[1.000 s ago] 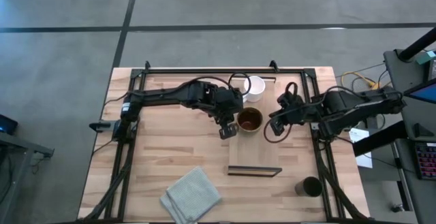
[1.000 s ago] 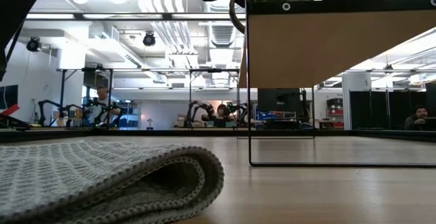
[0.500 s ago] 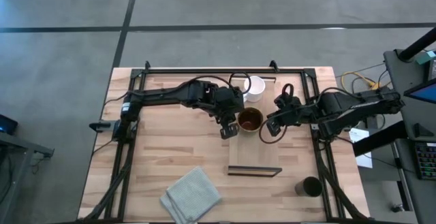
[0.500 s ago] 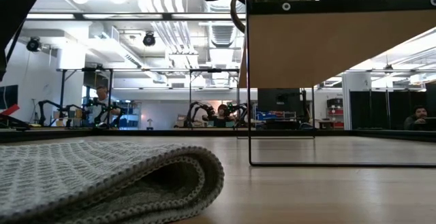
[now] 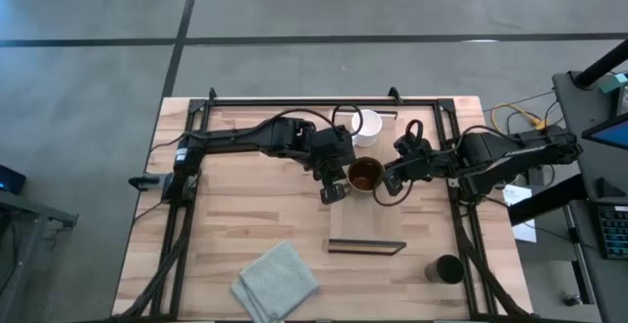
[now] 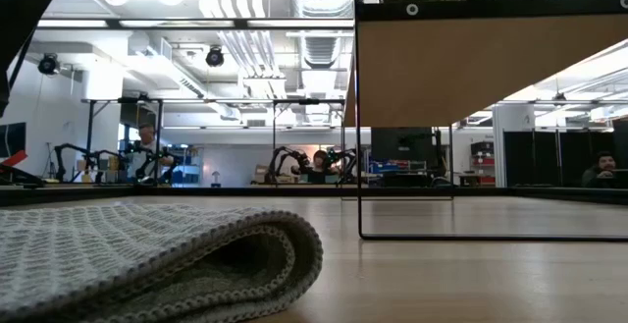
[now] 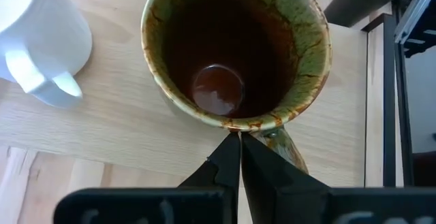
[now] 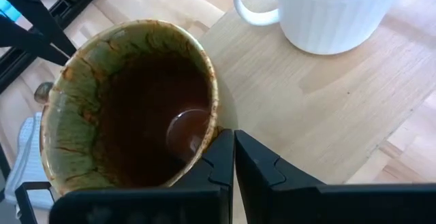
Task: Stack small to large cups/mugs on shelf
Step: Put the green and blue mug on the shelf, then put the black cup on the shelf
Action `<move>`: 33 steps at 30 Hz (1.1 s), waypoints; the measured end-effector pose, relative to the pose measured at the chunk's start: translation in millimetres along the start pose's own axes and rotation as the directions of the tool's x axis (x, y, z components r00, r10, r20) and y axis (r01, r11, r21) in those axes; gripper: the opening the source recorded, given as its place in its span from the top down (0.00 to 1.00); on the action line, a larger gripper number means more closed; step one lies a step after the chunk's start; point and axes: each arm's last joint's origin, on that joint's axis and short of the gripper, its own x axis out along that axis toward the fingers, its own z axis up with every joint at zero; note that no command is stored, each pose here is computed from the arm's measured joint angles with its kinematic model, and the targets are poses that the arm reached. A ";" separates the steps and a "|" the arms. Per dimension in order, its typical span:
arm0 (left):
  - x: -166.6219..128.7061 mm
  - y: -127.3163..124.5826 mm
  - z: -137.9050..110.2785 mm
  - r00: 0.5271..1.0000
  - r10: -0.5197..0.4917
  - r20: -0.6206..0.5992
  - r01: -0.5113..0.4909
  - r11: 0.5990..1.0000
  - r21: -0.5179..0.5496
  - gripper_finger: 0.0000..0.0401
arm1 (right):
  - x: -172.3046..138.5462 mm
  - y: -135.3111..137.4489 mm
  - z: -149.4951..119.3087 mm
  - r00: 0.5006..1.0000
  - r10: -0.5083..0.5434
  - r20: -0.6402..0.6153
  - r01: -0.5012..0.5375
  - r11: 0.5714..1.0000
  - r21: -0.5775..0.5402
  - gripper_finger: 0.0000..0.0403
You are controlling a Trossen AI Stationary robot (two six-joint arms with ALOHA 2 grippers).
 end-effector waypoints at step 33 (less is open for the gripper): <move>-70.8 1.4 0.5 0.991 -0.003 0.134 -0.007 0.997 0.074 1.00 | -73.8 -24.0 13.7 0.987 0.030 -0.158 -0.046 0.994 -0.100 0.98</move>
